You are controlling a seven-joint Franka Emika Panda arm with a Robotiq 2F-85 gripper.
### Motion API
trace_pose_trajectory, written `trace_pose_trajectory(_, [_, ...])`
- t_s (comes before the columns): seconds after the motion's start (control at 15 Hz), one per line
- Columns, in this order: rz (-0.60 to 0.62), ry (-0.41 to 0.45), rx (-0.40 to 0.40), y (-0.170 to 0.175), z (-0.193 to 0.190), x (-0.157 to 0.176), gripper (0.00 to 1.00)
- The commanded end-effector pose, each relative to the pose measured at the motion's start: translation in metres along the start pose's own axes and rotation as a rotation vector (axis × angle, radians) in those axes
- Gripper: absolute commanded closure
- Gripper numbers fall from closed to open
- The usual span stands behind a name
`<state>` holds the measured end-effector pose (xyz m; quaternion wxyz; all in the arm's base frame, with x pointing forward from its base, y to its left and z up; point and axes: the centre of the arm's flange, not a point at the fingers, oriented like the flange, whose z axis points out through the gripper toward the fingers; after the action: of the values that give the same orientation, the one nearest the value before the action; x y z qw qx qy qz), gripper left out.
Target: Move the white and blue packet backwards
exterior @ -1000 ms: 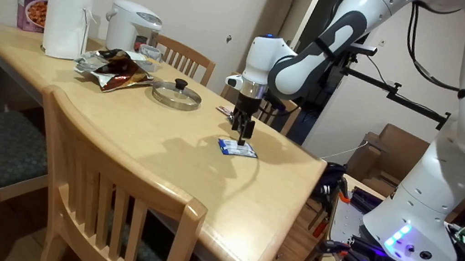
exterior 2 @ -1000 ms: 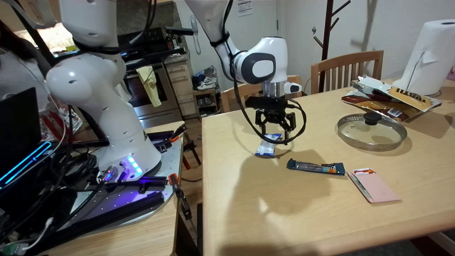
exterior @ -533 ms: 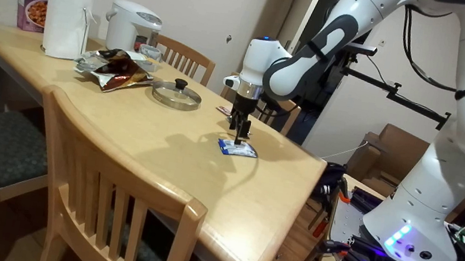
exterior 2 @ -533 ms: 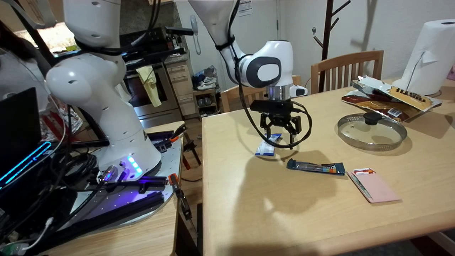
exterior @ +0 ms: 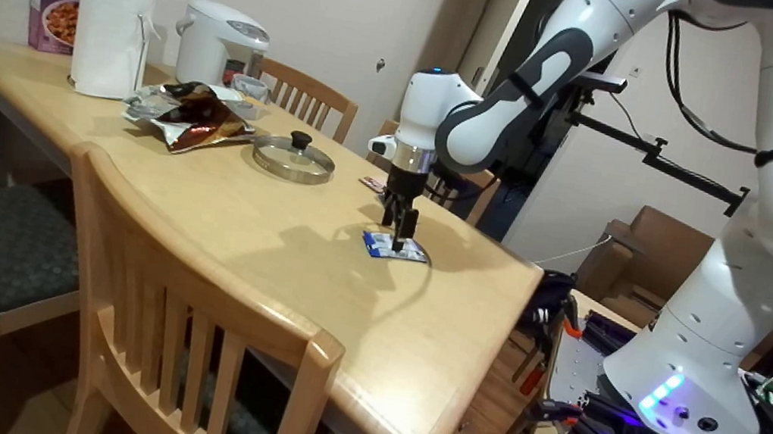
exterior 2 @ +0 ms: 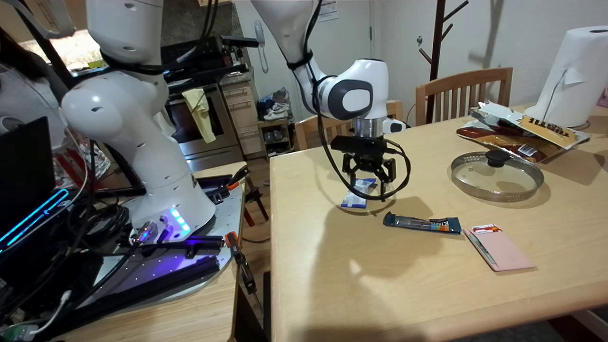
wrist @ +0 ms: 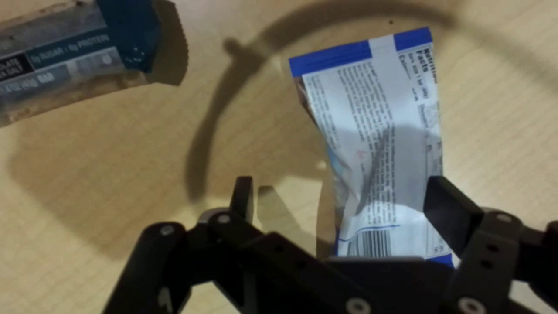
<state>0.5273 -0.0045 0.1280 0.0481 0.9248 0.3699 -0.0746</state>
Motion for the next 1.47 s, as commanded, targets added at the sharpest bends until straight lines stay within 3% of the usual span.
trace_pose_trajectory(0.0, [-0.018,-0.015,0.043,-0.010,-0.004,-0.005,0.00])
trace_pose_trajectory(0.07, [-0.025,-0.020,0.049,-0.011,-0.004,-0.005,0.02])
trace_pose_trajectory(0.13, [-0.024,-0.022,0.049,-0.012,-0.004,-0.004,0.19])
trace_pose_trajectory(0.27, [-0.021,-0.027,0.060,-0.015,-0.004,-0.002,0.07])
trace_pose_trajectory(0.4, [-0.031,-0.028,0.072,-0.017,-0.004,-0.002,0.37])
trace_pose_trajectory(1.0, [-0.014,-0.021,0.084,-0.020,-0.013,-0.002,0.95])
trace_pose_trajectory(1.13, [-0.010,-0.018,0.079,-0.019,-0.015,-0.003,1.00])
trace_pose_trajectory(1.4, [0.002,-0.014,0.059,-0.015,-0.022,-0.006,1.00])
